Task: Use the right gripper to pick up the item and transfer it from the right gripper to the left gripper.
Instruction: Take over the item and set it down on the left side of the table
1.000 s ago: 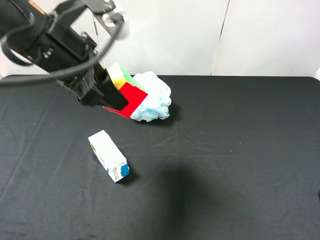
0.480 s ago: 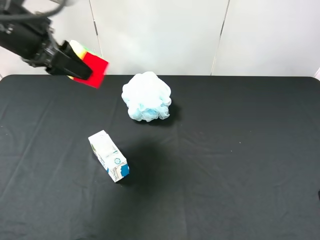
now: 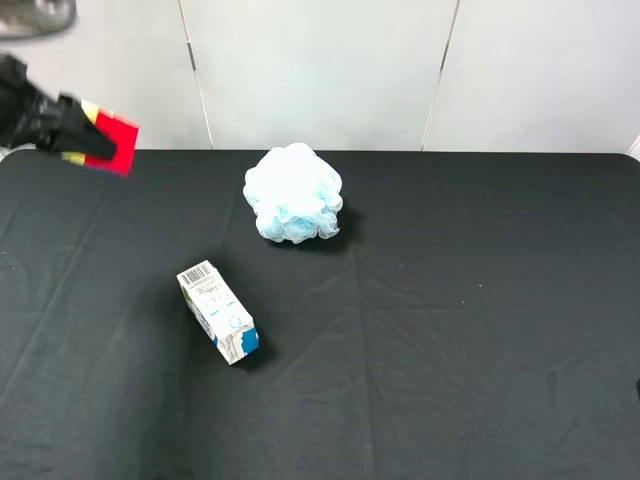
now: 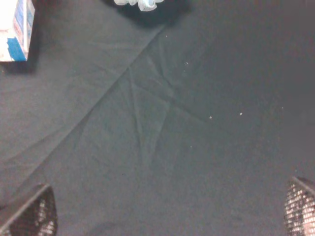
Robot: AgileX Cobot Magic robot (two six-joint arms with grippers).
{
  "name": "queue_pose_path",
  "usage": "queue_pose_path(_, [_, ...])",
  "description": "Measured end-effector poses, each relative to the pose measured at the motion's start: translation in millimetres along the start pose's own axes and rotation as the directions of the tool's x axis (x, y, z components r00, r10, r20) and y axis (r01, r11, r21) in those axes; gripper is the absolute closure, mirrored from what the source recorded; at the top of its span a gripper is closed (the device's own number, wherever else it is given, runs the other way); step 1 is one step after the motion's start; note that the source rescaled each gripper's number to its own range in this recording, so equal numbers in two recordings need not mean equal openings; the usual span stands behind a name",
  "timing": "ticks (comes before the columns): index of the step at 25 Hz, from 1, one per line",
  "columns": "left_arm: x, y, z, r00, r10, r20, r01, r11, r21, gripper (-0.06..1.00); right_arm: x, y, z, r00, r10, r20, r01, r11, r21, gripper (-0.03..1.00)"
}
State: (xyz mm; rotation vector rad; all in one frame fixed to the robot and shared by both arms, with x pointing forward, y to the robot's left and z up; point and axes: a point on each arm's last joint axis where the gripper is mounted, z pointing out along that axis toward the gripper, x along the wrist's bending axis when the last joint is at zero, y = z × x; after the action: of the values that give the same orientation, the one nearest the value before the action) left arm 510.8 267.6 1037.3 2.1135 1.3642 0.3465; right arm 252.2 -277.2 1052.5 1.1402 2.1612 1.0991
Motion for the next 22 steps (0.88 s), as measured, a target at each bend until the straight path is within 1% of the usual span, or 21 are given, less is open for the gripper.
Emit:
queue_pose_path(2, [1, -14, 7, 1.0, 0.002, -0.008, -0.001, 0.999, 0.045, 0.94, 0, 0, 0, 1.0, 0.0, 0.0, 0.0, 1.0, 0.0, -0.03])
queue_pose_path(4, [1, -24, 12, 1.0, -0.019, -0.017, 0.02, 0.997, 0.075, 0.94, 0, 0, 0, 1.0, 0.0, 0.0, 0.0, 1.0, 0.0, -0.03])
queue_pose_path(8, [6, -32, 28, 0.992, -0.12, -0.033, 0.124, 0.984, 0.126, 0.94, 0, 0, 0, 1.0, 0.0, 0.0, 0.0, 1.0, 0.0, -0.03])
queue_pose_path(12, [15, -42, 55, 0.976, -0.21, -0.048, 0.216, 0.95, 0.226, 0.94, 0, 0, 0, 1.0, 0.0, 0.0, 0.0, 1.0, -0.001, -0.03])
queue_pose_path(15, [21, -41, 73, 0.968, -0.247, -0.043, 0.249, 0.926, 0.283, 0.94, 0, 0, 0, 1.0, 0.0, 0.0, 0.0, 1.0, -0.001, -0.03])
queue_pose_path(17, [27, -34, 83, 0.965, -0.26, -0.034, 0.258, 0.916, 0.308, 0.94, 0, 0, 0, 1.0, 0.0, 0.0, 0.0, 1.0, -0.001, -0.03])
queue_pose_path(19, [32, -26, 92, 0.964, -0.266, -0.025, 0.259, 0.911, 0.321, 0.94, 0, 0, 0, 1.0, 0.0, 0.0, 0.0, 1.0, -0.001, -0.03])
queue_pose_path(22, [40, -14, 103, 0.967, -0.253, -0.027, 0.248, 0.915, 0.318, 0.94, 0, 0, 0, 1.0, 0.0, 0.0, 0.0, 1.0, -0.001, -0.03])
